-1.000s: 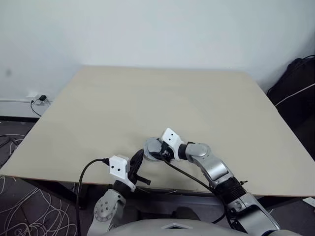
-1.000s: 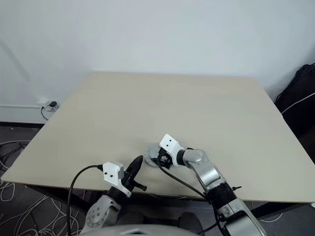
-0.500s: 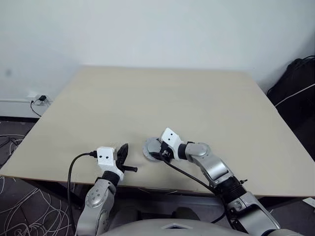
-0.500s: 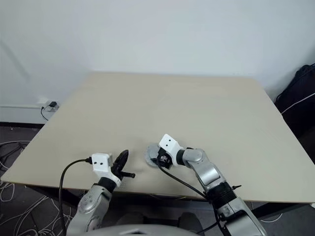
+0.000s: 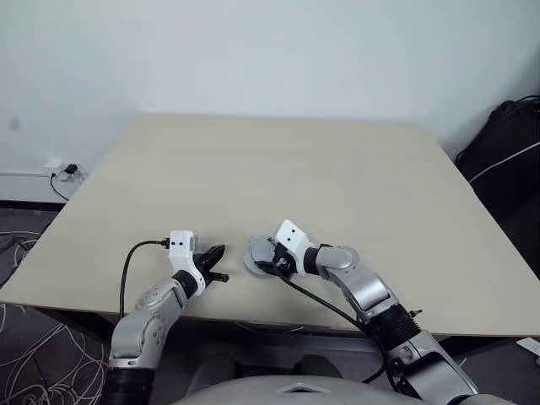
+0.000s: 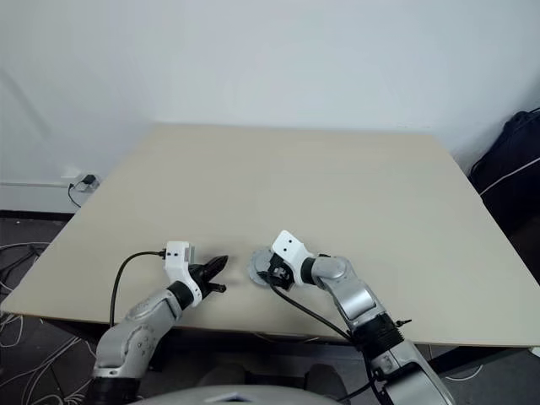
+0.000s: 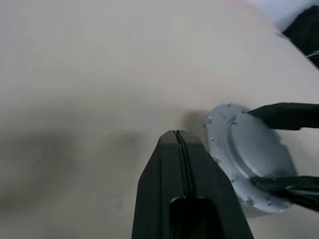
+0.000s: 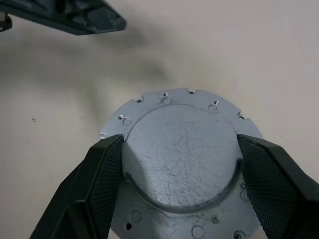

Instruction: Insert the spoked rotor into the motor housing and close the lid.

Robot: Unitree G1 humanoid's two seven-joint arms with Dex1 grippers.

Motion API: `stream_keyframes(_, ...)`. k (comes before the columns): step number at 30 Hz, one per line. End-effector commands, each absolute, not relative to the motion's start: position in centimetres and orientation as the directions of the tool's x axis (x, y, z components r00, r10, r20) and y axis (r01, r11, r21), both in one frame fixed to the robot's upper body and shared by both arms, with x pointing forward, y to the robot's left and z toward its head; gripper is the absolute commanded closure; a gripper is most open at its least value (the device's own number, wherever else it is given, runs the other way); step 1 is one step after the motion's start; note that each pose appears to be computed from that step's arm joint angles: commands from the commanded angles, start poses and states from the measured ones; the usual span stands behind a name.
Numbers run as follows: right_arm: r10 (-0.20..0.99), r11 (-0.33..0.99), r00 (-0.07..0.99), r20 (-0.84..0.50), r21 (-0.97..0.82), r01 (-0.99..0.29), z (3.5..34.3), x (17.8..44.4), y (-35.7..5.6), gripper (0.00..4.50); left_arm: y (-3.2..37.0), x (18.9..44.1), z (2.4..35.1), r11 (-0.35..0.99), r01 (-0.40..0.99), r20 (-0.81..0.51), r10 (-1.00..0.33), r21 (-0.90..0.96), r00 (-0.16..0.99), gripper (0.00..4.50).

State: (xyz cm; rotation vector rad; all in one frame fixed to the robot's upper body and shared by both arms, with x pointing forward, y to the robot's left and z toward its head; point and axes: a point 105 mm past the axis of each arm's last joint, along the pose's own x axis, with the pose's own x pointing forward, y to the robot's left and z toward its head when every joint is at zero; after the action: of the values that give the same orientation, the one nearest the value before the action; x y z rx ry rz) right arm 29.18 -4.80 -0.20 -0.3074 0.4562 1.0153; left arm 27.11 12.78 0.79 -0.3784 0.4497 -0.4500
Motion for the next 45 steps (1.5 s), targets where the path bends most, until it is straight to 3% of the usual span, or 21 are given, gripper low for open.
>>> stream_keyframes(1, 0.684, 0.522, 0.437, -0.583, -0.027, -0.852, -2.2, 28.7, -6.0, 1.26, 11.7, 27.8, 2.0, 0.781, 0.390, -0.283, -0.564, -0.488, 0.776, 4.50)
stream_keyframes(8, 0.687, 0.519, 0.438, -0.580, -0.029, -0.854, -2.1, 28.7, -5.8, 1.26, 9.8, 28.5, 1.5, 0.737, 0.428, -0.312, -0.633, -0.523, 0.708, 4.50)
stream_keyframes(22, 0.677, 0.529, 0.457, -0.577, -0.051, -0.847, -2.0, 29.0, -6.1, 1.26, 9.1, 28.3, -0.8, 0.785, 0.349, -0.440, -0.589, -0.512, 0.678, 4.50)
stream_keyframes(28, 0.678, 0.528, 0.455, -0.578, -0.049, -0.848, -2.0, 28.9, -6.0, 1.26, 8.4, 28.1, -0.3, 0.765, 0.367, -0.413, -0.610, -0.530, 0.676, 4.50)
stream_keyframes(38, 0.677, 0.529, 0.456, -0.577, -0.049, -0.847, -2.1, 28.8, -5.9, 1.26, 8.1, 29.6, 3.2, 0.744, 0.445, -0.240, -0.612, -0.499, 0.753, 4.50)
stream_keyframes(45, 0.679, 0.529, 0.456, -0.576, -0.048, -0.848, -2.1, 28.7, -5.8, 1.26, 7.8, 29.3, 1.0, 0.778, 0.410, -0.369, -0.600, -0.477, 0.710, 4.50)
